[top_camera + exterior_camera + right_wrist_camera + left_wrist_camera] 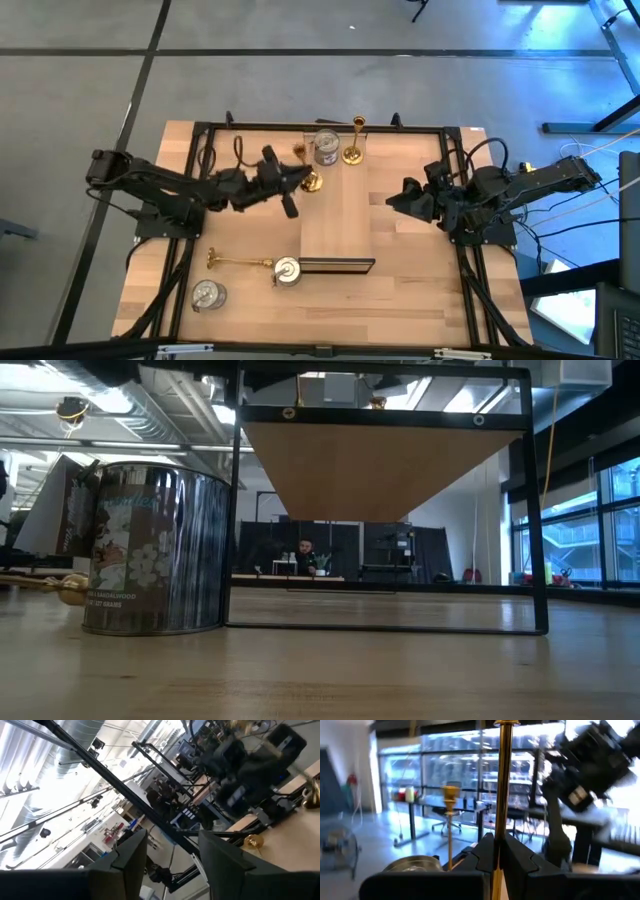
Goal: Pick & Place candle stick holders
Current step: Put the right gold candle holder on the shelf
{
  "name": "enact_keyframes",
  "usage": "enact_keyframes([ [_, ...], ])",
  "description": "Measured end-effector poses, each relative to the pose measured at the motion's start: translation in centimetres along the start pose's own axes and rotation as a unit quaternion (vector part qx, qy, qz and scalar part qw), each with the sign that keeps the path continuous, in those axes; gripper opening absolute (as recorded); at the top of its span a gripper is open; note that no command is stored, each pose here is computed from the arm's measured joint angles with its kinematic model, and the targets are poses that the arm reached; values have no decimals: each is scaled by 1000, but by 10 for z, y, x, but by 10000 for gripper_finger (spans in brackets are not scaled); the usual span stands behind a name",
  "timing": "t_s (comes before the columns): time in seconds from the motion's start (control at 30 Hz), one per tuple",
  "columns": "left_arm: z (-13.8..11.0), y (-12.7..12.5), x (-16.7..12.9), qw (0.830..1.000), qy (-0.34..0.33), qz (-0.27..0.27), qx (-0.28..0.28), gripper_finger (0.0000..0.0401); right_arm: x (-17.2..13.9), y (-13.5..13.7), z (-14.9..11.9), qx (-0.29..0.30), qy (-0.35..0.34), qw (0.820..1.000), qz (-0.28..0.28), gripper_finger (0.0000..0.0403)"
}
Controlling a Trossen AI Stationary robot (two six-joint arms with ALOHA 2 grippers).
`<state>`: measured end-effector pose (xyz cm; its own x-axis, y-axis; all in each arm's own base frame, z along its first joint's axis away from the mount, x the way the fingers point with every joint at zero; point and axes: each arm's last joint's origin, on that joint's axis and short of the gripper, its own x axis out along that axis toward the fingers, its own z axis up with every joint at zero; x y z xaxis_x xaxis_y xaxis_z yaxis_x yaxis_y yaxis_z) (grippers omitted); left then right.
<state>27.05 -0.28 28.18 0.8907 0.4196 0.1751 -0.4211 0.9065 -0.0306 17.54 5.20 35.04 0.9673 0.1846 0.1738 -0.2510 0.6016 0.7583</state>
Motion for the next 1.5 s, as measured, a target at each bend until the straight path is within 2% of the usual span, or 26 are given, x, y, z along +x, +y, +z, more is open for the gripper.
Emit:
enact_keyframes([
  [0.1, -11, -4, -1, 998, 22, -37, 35, 12, 0, 0, 1, 1, -15, 1000, -10, 181],
  [0.33, -31, 7, 13, 996, 53, -66, 6, 14, 0, -1, 2, -21, -30, 999, -26, 181],
  [0.67, -47, 16, 24, 994, 67, -83, -7, 14, 0, -2, 3, -28, -37, 998, -33, 181],
  [1.0, -63, 23, 33, 994, 79, -79, -16, 14, 0, -3, 2, -28, -34, 998, -35, 181],
  [1.5, -64, 26, 36, 993, 68, -91, -20, 15, 0, -4, 1, -20, -29, 999, -39, 181],
])
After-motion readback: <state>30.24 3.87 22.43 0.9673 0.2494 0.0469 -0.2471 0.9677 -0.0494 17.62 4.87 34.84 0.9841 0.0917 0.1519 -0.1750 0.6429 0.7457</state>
